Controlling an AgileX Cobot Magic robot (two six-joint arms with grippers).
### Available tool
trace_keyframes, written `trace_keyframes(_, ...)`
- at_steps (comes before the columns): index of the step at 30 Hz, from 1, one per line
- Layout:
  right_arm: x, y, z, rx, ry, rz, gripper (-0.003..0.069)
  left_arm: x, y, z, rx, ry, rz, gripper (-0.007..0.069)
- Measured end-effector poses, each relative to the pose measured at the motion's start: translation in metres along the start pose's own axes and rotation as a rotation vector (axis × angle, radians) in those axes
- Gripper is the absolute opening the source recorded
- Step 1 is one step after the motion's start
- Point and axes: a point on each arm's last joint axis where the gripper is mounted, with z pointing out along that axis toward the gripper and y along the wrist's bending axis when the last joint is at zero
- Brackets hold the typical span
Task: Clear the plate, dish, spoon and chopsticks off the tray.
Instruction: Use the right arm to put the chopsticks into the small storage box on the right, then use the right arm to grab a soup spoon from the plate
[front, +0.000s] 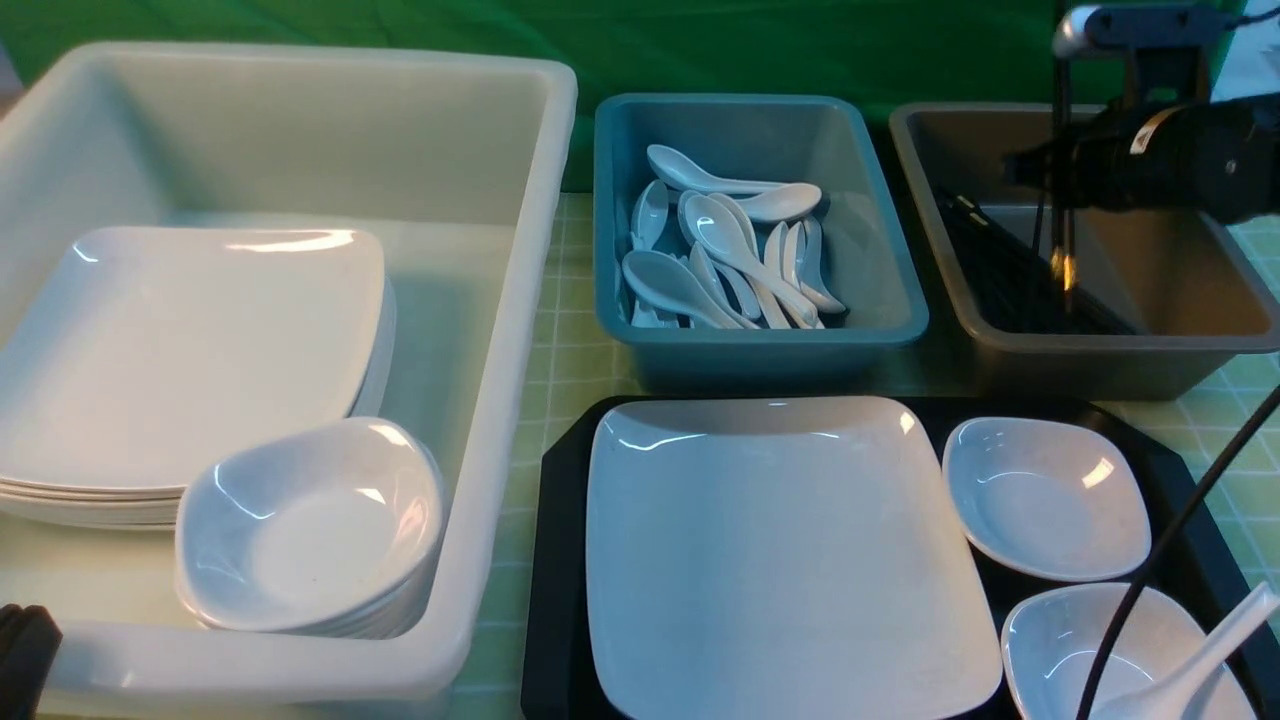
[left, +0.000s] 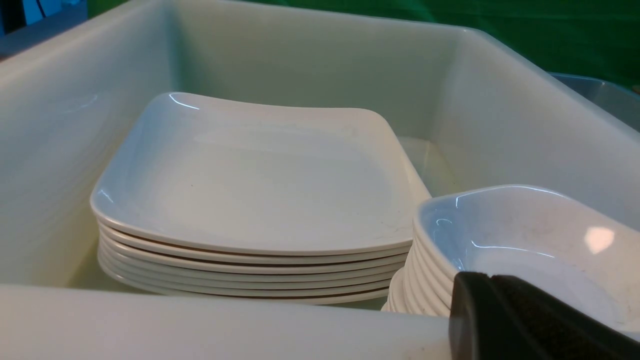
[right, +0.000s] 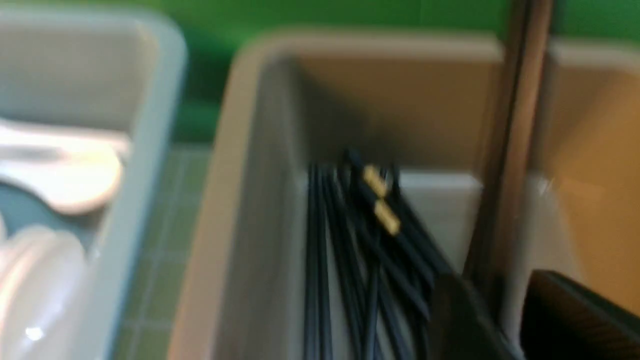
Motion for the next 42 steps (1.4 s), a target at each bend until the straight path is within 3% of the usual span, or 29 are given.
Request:
trace_keyframes(3, 0.005, 0.0, 0.001, 0.008, 0.052, -0.001, 0.0314, 0.0, 0.0, 0.0, 0.0, 0.0, 0.0, 0.0)
trace_keyframes(6, 0.002, -0.001, -0.008, 0.015, 0.085, -0.001, 0.0326, 0.0, 0.0, 0.0, 0.0, 0.0, 0.0, 0.0)
trace_keyframes(8, -0.008, -0.001, -0.029, 0.027, 0.123, -0.011, 0.0287, 0.0, 0.0, 0.0, 0.0, 0.0, 0.0, 0.0)
trace_keyframes(15, -0.037, -0.004, -0.141, 0.072, 0.325, -0.057, 0.0029, 0.0, 0.0, 0.0, 0.0, 0.0, -0.002, 0.0)
trace_keyframes(19, -0.021, -0.007, -0.185, 0.094, 0.399, -0.01, 0.0006, 0.0, 0.0, 0.0, 0.0, 0.0, -0.001, 0.0)
trace_keyframes(22, 0.019, -0.01, -0.21, 0.11, 0.426, 0.065, 0.0006, 0.0, 0.0, 0.0, 0.0, 0.0, -0.001, 0.0)
trace_keyframes(27, 0.092, -0.014, -0.227, 0.13, 0.416, 0.227, 0.0048, 0.0, 0.0, 0.0, 0.0, 0.0, -0.001, 0.0)
trace_keyframes(31, 0.148, -0.016, -0.224, 0.148, 0.431, 0.35, 0.0183, 0.0, 0.0, 0.0, 0.0, 0.0, -0.001, 0.0)
trace_keyframes(34, 0.161, -0.017, -0.218, 0.148, 0.426, 0.382, 0.0309, 0.0, 0.0, 0.0, 0.0, 0.0, -0.001, 0.0)
trace_keyframes(37, 0.16, -0.016, -0.21, 0.13, 0.386, 0.387, 0.0381, 0.0, 0.0, 0.0, 0.0, 0.0, -0.001, 0.0)
trace_keyframes(42, 0.165, -0.016, -0.196, 0.131, 0.406, 0.388, 0.0402, 0.0, 0.0, 0.0, 0.0, 0.0, 0.0, 0.0)
